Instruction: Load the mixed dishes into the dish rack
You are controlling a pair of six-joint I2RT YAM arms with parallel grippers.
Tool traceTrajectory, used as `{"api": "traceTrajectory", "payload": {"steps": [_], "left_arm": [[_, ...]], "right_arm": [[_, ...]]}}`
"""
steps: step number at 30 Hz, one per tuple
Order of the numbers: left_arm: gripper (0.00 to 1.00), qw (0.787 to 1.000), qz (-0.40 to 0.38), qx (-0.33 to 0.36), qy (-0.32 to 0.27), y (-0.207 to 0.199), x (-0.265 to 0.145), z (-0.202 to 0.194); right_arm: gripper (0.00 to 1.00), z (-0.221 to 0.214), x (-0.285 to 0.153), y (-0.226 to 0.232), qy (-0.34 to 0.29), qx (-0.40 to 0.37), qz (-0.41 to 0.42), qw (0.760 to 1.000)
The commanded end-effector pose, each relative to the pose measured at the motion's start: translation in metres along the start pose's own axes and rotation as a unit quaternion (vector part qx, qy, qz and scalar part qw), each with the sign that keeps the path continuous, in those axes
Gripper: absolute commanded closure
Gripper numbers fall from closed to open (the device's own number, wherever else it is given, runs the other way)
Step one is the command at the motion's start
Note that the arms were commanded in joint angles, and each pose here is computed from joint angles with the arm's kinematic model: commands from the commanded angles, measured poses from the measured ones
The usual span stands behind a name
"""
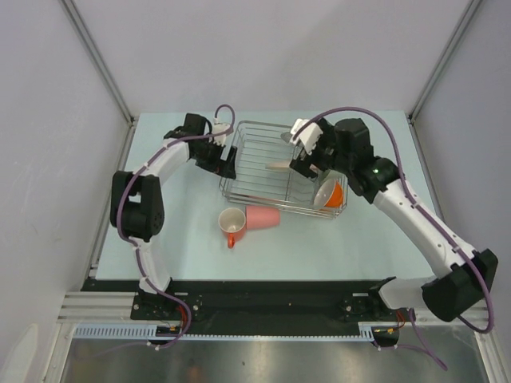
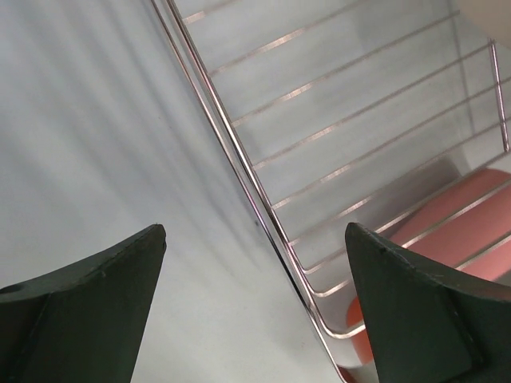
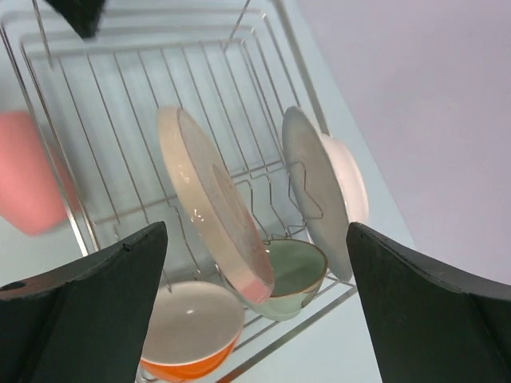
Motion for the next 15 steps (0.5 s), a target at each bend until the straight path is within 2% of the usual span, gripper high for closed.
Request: {"api": "traceTrajectory", "payload": {"steps": [1,2,5,8,15], "left_arm": [[0.00,0.999,0.028,0.014,-0.029,0.019,0.002,0.027],[0.00,0.999,0.028,0.012,-0.029,0.021,0.004,0.029],[0.00,1.000,0.015,0.007,-0.024,0.021,0.011,0.031],[0.00,1.000,-0.002,0.024,-0.004,0.008,0.020,0.015],[0.00,0.997,-0.029,0.051,0.046,-0.011,0.020,-0.016]], "right_arm": [[0.00,0.026,-0.034,-0.015,-0.079,0.116,-0.062,0.988],[0.00,0.027,-0.041,-0.023,-0.097,0.176,-0.083,0.976],[0.00,0.018,-0.043,-0.032,-0.111,0.262,-0.135,0.949],[0.00,0.008,-0.046,-0.043,-0.113,0.320,-0.176,0.924],[0.00,-0.002,-0.038,-0.049,-0.105,0.356,-0.205,0.906]]}}
Point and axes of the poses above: each gripper's point midway between its finger pads, its own x axis out along the fingers, its own y axis along the line the jaws close on, z = x × y, the point moved 7 cm from there along -x, back along the fingers, and after that the axes turned 10 degrees about x, right-handed, at the moved point
